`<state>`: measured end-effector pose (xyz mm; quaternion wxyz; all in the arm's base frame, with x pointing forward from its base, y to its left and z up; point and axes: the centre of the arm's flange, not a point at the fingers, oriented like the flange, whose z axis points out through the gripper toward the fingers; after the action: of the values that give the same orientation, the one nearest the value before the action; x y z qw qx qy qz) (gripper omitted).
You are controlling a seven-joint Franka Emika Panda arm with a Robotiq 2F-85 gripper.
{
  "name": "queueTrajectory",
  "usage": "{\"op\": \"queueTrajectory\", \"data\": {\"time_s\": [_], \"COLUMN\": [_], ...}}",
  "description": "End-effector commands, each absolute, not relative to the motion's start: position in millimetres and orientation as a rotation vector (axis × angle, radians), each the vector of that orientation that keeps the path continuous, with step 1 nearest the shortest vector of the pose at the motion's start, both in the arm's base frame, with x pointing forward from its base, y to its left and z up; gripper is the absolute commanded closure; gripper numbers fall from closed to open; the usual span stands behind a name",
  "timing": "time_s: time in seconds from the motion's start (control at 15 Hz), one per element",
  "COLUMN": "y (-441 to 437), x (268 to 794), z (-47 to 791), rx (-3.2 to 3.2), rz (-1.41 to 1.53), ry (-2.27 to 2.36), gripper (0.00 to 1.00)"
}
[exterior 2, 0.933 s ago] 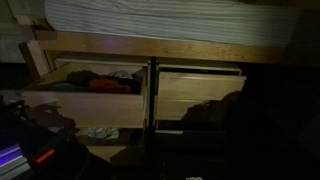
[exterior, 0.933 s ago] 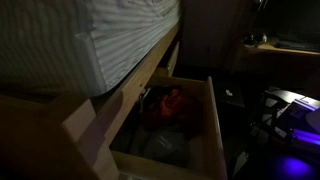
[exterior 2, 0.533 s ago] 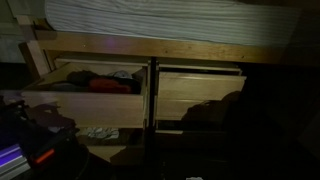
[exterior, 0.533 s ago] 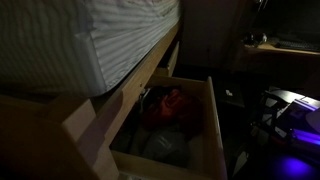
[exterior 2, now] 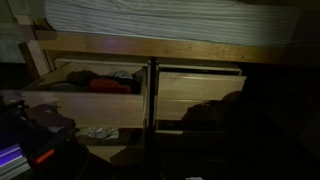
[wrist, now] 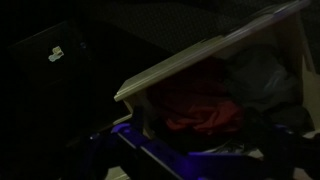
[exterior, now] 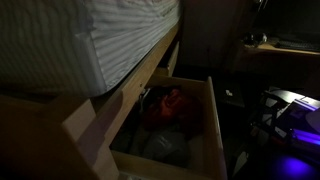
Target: Close the top left drawer under the bed
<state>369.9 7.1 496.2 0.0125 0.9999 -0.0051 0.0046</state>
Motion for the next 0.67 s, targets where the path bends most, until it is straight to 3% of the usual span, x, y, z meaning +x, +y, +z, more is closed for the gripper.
{"op": "queueTrajectory", "data": {"time_s": [0.0, 0.6], "y": [0, -64], "x": [377, 354], "z": [481, 287], "rx": [3.084, 2.844], "rz": [-0.081, -0.599], "ry": [-0.103, -0.65], "gripper": [0.0, 0.0]}}
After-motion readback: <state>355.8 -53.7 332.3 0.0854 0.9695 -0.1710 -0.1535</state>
